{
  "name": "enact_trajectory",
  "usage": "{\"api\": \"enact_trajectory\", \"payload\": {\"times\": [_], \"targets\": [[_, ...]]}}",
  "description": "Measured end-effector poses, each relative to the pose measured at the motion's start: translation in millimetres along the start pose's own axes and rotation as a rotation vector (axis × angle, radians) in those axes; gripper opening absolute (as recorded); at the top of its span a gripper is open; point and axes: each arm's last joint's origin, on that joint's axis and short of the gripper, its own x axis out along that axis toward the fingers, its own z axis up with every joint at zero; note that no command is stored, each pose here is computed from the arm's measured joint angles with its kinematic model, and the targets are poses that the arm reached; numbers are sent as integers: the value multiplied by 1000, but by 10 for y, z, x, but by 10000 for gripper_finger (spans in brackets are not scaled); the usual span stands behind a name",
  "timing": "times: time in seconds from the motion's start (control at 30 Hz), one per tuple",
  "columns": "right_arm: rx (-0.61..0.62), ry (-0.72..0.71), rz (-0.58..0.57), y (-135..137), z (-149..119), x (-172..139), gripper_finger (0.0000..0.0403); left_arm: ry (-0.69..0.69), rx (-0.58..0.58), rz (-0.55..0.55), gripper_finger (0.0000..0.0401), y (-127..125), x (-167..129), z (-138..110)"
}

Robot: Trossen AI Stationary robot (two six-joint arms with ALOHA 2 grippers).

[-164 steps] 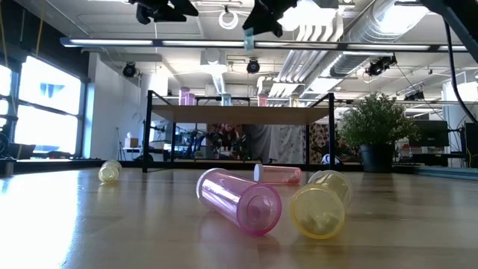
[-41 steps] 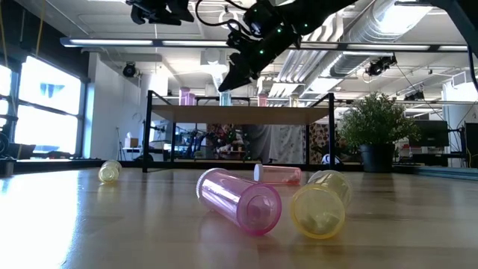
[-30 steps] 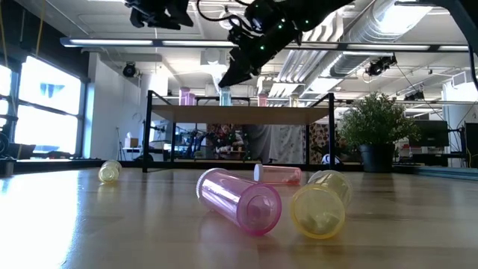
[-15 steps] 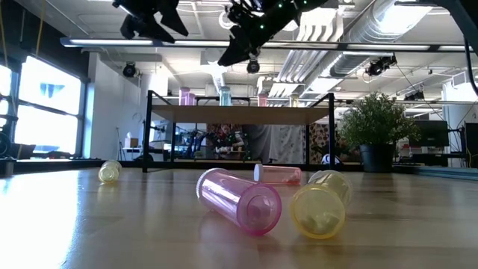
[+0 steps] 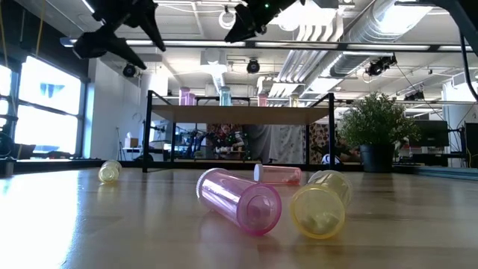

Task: Pick and place medicine bottles onto shelf by color
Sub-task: Put the bottom orange pill bottle on the shelf aligned with the other orange pill bottle

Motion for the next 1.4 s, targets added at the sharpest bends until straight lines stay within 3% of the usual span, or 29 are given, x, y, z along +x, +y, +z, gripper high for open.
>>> {"api": "enact_trajectory", "payload": {"times": [0.17, 0.47, 0.93, 1.4], "targets": [[45, 2, -43, -211, 26, -107, 183, 182, -167, 34, 225, -51, 39, -274], [120, 41, -68, -401, 16, -236, 183, 510, -294, 196, 225, -106, 45, -856], [175, 202, 5, -292, -121, -250, 183, 532, -365, 443, 225, -5, -37, -1704], [194, 284, 43, -216, -179, -269, 183, 582, -329, 524, 225, 41, 158, -2227]]}}
